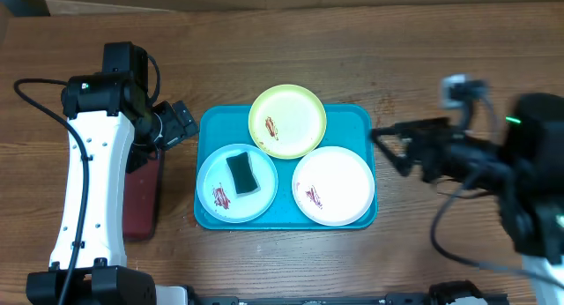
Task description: Clean dirty plates on tray and stack at the side
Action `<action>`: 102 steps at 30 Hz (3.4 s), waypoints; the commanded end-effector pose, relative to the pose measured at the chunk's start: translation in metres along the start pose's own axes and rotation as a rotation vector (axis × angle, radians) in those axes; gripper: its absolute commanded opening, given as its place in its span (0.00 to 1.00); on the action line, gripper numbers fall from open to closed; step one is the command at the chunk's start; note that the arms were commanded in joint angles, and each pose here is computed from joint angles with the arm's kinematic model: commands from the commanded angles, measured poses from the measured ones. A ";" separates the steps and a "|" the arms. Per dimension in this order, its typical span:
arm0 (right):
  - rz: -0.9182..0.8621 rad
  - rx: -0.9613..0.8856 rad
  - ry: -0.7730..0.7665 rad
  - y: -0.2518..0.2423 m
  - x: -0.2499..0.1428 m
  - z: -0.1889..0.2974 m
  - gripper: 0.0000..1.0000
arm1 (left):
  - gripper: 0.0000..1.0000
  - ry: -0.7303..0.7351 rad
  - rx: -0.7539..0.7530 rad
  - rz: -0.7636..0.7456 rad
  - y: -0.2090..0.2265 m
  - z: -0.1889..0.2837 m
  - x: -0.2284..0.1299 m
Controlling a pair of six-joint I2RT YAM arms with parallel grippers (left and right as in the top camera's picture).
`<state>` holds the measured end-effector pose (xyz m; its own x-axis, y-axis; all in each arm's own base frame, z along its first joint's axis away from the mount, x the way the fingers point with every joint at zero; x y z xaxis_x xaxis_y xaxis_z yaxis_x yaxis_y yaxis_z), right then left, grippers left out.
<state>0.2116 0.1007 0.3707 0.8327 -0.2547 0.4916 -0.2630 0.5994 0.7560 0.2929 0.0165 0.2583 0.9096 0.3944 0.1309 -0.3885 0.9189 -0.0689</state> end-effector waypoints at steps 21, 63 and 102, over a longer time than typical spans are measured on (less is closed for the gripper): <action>0.104 -0.433 0.384 -0.075 -0.090 -0.280 0.43 | 1.00 0.019 0.010 -0.013 0.002 -0.003 -0.001; 0.137 -0.653 0.442 -0.131 -0.149 -0.317 0.24 | 1.00 0.067 -0.077 -0.103 -0.007 -0.009 -0.008; 0.131 -0.632 0.447 -0.126 -0.148 -0.319 0.04 | 0.75 0.122 -0.155 -0.096 -0.066 -0.123 -0.061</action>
<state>0.2778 0.3072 0.0747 0.9631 0.0841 0.2558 -0.1560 0.9486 0.2754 0.2827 -0.0727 0.1411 0.9642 0.2626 0.0380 -0.2449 0.9359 -0.2534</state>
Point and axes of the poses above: each gripper's point midway between its finger pads, its own z axis back along the fingers, its own y axis along the line the jaws close on, x = y × z, the point moved 7 cm from there along z, back along the fingers, and after that the axes turned 10 degrees about -z, right-handed, at the moved point
